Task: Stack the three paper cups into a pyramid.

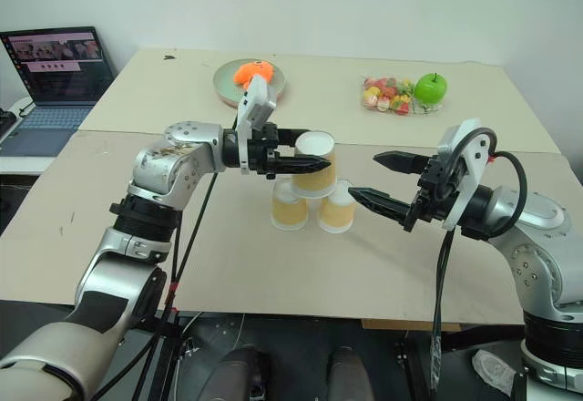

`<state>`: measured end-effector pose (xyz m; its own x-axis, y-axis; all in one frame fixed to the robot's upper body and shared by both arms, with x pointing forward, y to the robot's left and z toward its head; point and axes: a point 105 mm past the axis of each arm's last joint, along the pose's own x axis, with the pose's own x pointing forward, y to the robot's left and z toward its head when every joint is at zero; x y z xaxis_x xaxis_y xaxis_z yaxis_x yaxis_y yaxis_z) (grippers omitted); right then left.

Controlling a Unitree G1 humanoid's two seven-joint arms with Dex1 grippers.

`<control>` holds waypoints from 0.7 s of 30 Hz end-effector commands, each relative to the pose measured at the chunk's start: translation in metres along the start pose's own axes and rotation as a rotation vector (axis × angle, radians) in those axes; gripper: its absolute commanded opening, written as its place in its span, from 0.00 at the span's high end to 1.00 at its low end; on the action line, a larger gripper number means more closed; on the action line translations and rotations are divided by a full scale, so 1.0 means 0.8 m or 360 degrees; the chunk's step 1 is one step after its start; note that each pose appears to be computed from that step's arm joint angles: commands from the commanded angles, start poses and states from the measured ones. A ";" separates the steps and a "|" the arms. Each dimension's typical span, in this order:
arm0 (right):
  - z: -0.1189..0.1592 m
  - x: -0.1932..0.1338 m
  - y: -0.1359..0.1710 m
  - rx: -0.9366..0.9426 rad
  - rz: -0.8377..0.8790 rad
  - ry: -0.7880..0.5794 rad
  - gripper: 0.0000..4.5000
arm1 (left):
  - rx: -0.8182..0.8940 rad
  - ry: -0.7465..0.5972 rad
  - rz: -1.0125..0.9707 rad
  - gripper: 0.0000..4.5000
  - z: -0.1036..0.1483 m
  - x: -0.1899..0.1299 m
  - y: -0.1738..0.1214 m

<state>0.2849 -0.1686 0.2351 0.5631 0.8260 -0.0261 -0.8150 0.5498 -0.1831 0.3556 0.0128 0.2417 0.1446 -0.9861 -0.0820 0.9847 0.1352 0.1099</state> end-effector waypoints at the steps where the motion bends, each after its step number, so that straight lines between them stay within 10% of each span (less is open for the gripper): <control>1: 0.018 -0.002 0.000 -0.0080 -0.0001 -0.0049 0.00 | 0.0052 -0.0044 -0.0023 0.40 0.014 0.002 -0.004; 3: 0.018 -0.002 0.000 -0.0081 -0.0002 -0.0048 0.00 | 0.0052 -0.0050 -0.0014 0.40 0.014 0.003 -0.002; 8: 0.019 -0.002 0.000 -0.0081 -0.0005 -0.0053 0.00 | 0.0061 -0.0072 0.0029 0.02 0.014 0.008 0.002; 21: 0.017 -0.001 -0.003 -0.0066 0.0000 -0.0056 0.00 | 0.0022 -0.0407 0.0125 0.02 0.085 -0.030 -0.001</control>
<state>0.2878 -0.1705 0.2364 0.5721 0.8199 -0.0203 -0.8090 0.5601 -0.1782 0.3536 0.0203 0.2745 0.1901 -0.9779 0.0872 0.9774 0.1969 0.0764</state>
